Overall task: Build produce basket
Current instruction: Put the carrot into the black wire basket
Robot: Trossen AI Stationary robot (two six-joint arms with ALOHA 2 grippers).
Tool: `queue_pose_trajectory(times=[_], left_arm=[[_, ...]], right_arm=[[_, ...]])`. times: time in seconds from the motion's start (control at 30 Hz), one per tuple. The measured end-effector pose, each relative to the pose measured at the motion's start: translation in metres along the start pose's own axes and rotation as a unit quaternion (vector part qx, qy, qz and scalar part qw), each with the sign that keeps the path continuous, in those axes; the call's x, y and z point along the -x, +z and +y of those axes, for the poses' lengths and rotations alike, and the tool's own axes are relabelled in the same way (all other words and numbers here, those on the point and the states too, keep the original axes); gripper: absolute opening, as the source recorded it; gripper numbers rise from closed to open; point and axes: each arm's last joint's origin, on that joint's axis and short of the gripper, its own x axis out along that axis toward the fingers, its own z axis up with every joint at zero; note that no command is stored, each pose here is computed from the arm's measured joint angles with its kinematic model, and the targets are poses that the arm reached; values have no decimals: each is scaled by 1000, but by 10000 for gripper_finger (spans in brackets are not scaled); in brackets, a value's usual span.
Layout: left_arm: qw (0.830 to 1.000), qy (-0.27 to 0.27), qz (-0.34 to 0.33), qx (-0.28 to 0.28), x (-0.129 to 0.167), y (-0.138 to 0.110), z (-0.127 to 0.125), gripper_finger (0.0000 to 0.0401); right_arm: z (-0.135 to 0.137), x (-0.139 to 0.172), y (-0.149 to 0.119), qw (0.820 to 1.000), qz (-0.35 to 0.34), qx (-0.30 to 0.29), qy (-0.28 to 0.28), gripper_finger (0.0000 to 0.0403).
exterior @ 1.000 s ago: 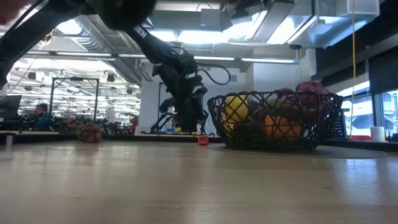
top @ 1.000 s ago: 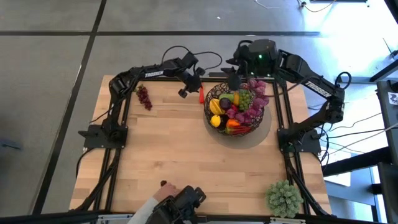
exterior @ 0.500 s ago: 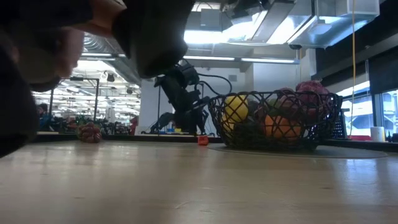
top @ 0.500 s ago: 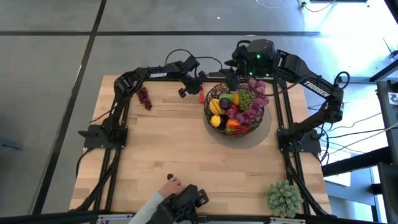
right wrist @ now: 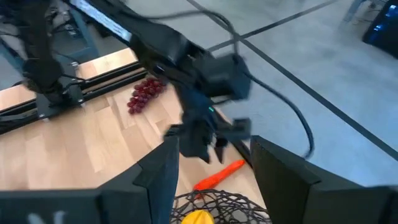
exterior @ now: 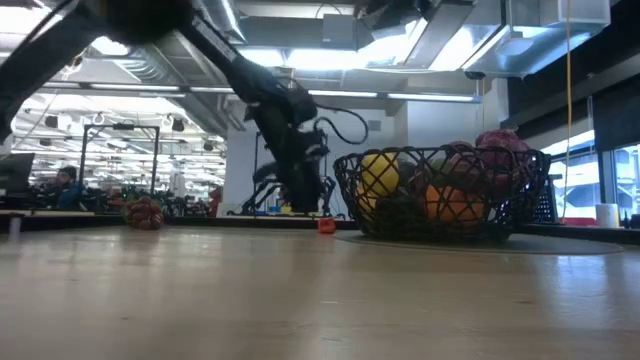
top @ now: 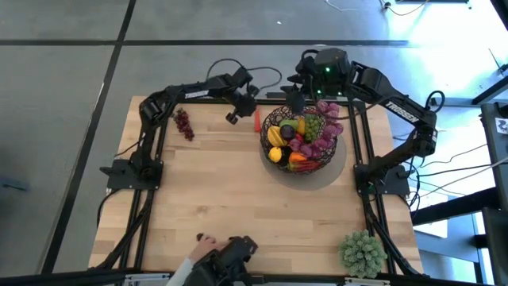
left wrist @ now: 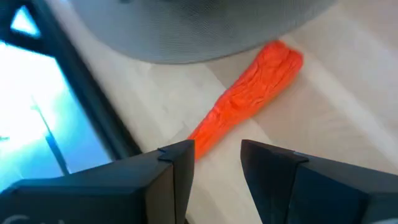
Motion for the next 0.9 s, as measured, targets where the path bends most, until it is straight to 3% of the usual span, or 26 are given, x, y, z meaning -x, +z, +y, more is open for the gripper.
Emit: queue_pose_trajectory(times=[0.2, 0.3, 0.43, 0.63, 0.9], left_arm=[[987, -21, -15, 158, 50, 3, 3, 121], [967, -44, -65, 242, 73, 9, 3, 121], [940, -59, -84, 324, 101, 23, 1, 121], [921, -73, -113, 365, 148, 41, -7, 121], [920, -44, -122, 370, 200, 53, -16, 121]], right_arm=[[-8, -5, 0, 1000, 6, 4, 19, 193], [-8, -16, -2, 999, 18, 28, 21, 193], [-7, -41, -7, 997, 47, 62, 17, 193], [-9, -94, -23, 992, 108, 60, 12, 193], [-10, -174, -48, 989, 139, 57, 5, 193]])
